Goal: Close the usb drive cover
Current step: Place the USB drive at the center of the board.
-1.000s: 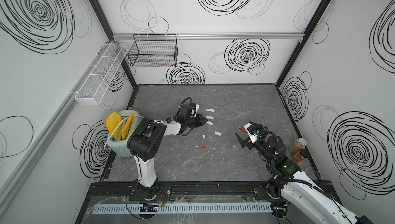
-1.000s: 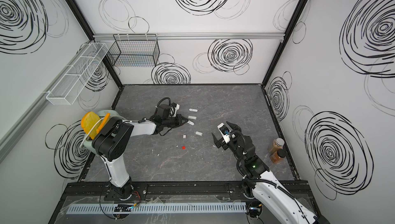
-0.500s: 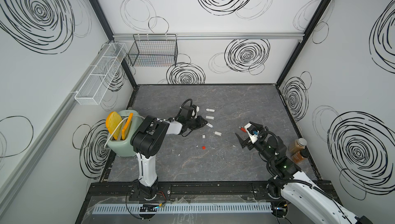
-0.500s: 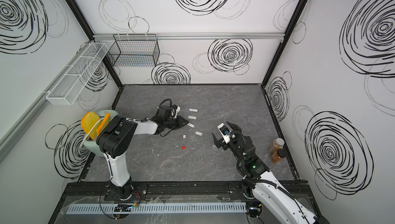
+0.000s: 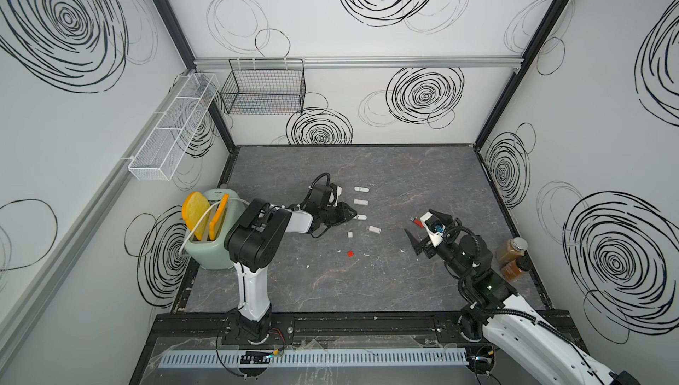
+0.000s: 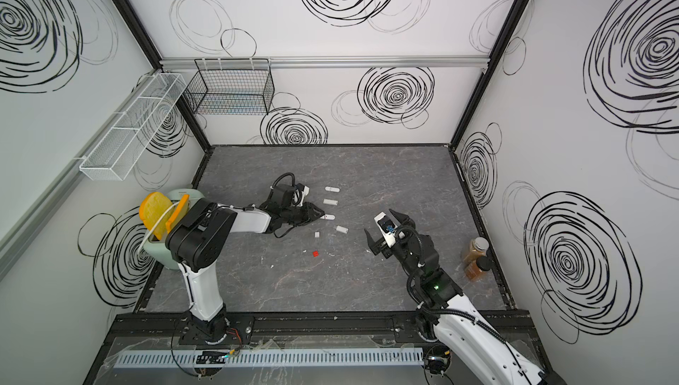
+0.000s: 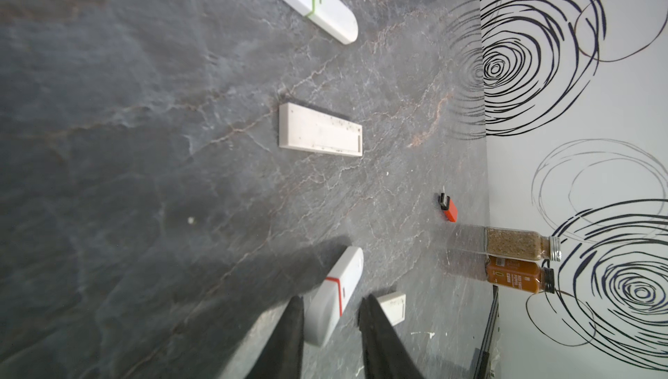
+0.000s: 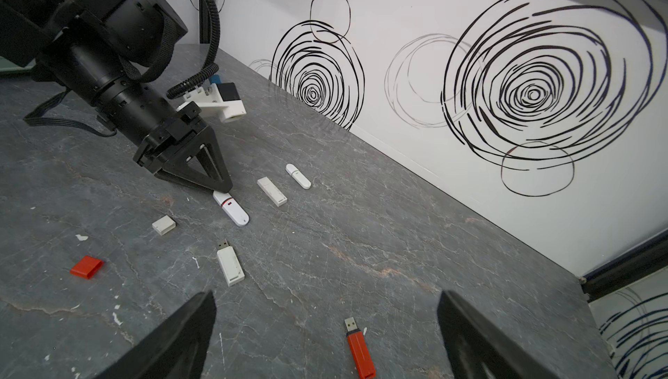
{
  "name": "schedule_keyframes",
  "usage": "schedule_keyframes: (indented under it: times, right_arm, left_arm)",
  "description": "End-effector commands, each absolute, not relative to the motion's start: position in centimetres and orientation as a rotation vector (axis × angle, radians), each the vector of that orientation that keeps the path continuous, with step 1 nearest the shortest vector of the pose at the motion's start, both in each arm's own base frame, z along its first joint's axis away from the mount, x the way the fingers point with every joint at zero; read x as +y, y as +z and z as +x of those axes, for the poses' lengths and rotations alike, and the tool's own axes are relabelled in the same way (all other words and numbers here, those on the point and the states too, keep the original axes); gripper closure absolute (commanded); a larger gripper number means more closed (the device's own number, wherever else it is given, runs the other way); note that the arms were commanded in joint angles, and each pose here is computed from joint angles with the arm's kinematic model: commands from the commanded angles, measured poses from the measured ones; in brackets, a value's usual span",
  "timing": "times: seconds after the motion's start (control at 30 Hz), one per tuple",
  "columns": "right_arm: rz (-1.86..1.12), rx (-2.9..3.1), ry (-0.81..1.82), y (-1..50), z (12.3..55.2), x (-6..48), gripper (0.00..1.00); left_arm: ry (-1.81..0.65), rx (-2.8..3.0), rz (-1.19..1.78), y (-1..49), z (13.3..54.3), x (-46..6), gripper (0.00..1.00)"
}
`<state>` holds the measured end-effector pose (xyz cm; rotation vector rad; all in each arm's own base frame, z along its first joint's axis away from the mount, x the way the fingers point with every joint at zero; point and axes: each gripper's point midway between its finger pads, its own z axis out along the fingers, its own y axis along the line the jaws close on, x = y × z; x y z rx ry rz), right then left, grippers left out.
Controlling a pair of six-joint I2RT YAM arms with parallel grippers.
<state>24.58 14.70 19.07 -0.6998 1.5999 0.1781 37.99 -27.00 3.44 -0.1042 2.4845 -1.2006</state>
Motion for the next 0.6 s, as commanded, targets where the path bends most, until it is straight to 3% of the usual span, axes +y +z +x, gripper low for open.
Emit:
schedule_keyframes:
  times: [0.0, 0.2, 0.43, 0.57]
  right_arm:
    - [-0.689, 1.561, 0.173, 19.9, 24.5, 14.7, 0.01]
    - [-0.688, 1.559, 0.172, 19.9, 24.5, 14.7, 0.01]
    - [-0.688, 1.560, 0.180, 20.1, 24.5, 14.8, 0.01]
    - [-0.689, 1.569, 0.180, 19.9, 24.4, 14.8, 0.01]
  left_arm:
    - [-1.199, 2.480, -0.101, 2.9, 38.6, -27.0, 0.66]
    - [-1.131, 2.517, -0.102, 1.9, 38.7, -26.3, 0.62]
    - [-1.036, 2.517, -0.081, 2.3, 39.1, -25.1, 0.48]
    - [-0.962, 2.495, -0.023, 3.7, 39.4, -24.4, 0.45]
